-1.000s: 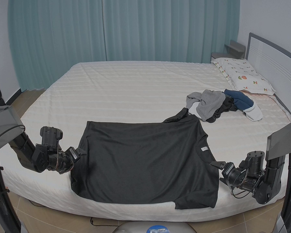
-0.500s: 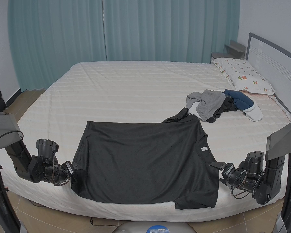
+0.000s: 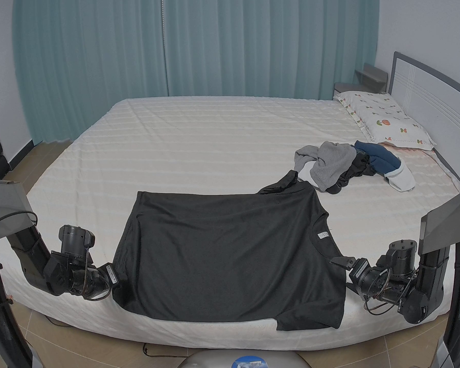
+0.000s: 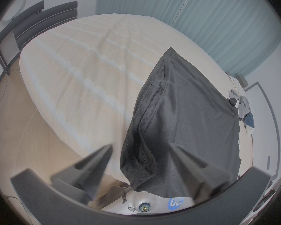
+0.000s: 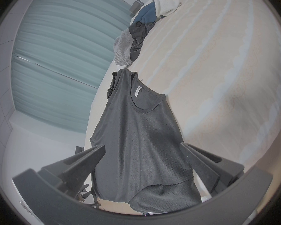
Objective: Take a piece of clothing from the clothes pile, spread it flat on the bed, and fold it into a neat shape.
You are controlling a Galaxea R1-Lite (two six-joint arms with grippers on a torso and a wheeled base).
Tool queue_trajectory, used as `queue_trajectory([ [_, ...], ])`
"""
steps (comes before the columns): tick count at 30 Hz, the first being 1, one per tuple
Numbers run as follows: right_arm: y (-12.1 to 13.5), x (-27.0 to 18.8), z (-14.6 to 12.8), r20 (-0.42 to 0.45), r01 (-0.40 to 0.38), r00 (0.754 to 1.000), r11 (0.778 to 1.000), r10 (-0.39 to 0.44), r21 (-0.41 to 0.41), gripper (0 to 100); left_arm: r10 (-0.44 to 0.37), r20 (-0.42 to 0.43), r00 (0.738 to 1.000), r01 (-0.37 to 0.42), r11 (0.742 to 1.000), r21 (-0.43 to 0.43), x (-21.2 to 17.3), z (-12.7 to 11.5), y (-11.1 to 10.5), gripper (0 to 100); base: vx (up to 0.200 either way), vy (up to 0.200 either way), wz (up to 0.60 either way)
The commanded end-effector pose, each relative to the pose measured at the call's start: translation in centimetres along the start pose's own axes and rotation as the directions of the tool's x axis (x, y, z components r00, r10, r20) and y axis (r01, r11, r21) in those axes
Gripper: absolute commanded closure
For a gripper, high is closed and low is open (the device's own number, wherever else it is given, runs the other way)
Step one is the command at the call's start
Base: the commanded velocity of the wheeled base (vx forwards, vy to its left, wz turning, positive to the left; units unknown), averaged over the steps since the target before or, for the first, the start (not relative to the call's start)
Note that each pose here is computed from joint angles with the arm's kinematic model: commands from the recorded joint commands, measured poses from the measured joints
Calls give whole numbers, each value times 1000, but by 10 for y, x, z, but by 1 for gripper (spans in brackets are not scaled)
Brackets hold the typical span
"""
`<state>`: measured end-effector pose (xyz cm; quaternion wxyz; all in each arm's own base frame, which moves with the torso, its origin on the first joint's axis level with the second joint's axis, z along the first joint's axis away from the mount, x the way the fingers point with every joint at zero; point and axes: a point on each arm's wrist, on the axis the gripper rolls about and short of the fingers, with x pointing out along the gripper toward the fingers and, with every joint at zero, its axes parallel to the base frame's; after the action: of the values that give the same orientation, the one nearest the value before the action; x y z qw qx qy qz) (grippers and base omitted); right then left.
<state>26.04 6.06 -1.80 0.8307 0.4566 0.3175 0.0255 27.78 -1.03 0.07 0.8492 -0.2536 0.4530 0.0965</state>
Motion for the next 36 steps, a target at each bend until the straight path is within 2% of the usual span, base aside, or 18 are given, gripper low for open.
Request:
queue_trajectory([
  [1,0,0,0,4,-5,1000,1000,5,0,0,24,-23,999,-24,999,31,4,-5,3,100,0,0,0],
  [7,0,0,0,4,-5,1000,1000,5,-1,0,67,-17,998,-65,994,83,-1,-9,9,100,0,0,0],
  [10,0,0,1,4,-6,1000,1000,6,-1,0,120,-7,993,-118,981,152,-4,-12,16,100,0,0,0],
  [13,1,0,1,5,-8,1000,1000,8,0,0,158,23,987,-160,970,180,-11,-9,23,100,0,0,0],
  [20,0,0,1,4,-6,1000,1000,6,-1,0,175,30,984,-178,964,197,-15,-7,28,100,0,0,0],
  [25,1,0,1,5,-8,1000,1000,8,0,0,129,51,990,-137,973,184,-20,-2,24,100,0,0,0],
  [26,1,0,1,5,-8,1000,1000,8,0,0,119,45,992,-125,975,184,-20,-2,23,0,0,0,0],
  [31,0,0,1,4,-6,1000,1000,6,0,0,64,22,998,-66,985,161,-21,-3,20,0,0,0,0],
  [32,0,0,1,4,-6,1000,1000,6,0,0,28,3,1000,-28,990,139,-21,-4,18,0,0,0,0],
  [33,0,0,1,4,-6,1000,1000,6,0,0,28,3,1000,-28,990,139,-21,-4,18,0,0,0,0],
  [34,0,0,1,4,-6,1000,1000,6,0,0,-9,-16,1000,11,992,123,-20,-5,14,0,0,0,0],
  [36,0,0,0,4,-5,1000,1000,5,0,0,-36,-32,999,39,994,100,-19,-7,10,0,0,0,0],
])
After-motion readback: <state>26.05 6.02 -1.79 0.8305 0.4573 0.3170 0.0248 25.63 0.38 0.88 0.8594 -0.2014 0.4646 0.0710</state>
